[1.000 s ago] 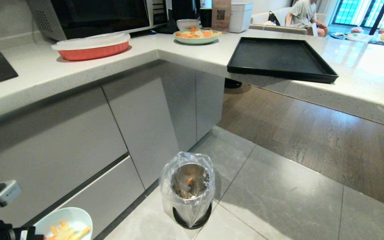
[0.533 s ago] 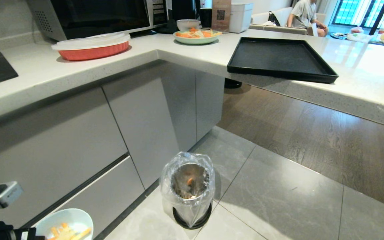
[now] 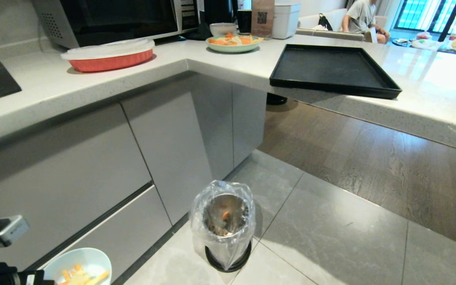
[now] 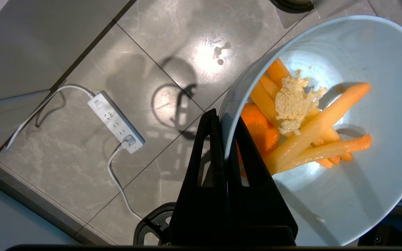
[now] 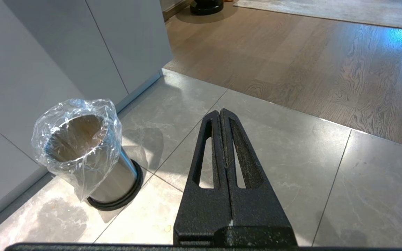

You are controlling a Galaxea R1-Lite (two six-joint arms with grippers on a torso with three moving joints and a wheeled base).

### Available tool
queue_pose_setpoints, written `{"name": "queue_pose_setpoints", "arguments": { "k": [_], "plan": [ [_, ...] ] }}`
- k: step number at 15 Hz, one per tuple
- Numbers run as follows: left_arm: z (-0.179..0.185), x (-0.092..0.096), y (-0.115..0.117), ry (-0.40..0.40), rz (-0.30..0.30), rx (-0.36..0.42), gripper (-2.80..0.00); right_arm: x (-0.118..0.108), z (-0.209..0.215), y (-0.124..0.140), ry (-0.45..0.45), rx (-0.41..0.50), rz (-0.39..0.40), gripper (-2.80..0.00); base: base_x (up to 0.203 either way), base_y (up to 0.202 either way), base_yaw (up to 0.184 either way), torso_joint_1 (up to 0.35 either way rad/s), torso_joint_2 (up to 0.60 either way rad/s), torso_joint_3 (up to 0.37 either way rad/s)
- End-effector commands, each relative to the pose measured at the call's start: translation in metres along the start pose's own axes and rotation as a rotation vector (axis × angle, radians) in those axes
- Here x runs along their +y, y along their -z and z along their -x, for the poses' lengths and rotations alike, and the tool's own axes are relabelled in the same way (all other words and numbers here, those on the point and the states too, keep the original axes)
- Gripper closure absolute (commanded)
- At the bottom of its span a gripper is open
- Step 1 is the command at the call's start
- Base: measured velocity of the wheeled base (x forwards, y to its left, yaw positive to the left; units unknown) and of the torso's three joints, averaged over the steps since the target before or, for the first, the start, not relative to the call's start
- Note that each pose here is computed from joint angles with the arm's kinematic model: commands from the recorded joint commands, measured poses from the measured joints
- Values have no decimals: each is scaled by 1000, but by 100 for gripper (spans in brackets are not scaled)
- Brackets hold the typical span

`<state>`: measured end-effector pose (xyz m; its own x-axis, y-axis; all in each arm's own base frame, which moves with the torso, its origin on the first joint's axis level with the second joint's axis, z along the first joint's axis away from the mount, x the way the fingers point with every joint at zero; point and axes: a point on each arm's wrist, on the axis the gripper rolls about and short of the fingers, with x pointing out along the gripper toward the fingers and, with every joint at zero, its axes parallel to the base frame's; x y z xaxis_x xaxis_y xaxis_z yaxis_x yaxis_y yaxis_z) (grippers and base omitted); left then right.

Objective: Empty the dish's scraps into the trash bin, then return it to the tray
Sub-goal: Move the bowl over the trash can

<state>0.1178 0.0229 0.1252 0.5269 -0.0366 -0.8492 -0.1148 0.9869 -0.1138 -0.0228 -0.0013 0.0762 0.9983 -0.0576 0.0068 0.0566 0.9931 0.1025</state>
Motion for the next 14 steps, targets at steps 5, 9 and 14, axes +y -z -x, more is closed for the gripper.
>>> {"name": "queue_pose_setpoints", "arguments": {
  "k": [5,9,14],
  "plan": [
    [1,0,1,1,1,-4,0,0,0,0,1,0,0,0,0,0,0,0,0,0],
    [1,0,1,1,4,-3,0,0,0,0,1,1,0,0,0,0,0,0,0,0],
    [0,0,0,2,19,3,0,0,0,0,1,1,0,0,0,0,0,1,1,-36]
  ]
}}
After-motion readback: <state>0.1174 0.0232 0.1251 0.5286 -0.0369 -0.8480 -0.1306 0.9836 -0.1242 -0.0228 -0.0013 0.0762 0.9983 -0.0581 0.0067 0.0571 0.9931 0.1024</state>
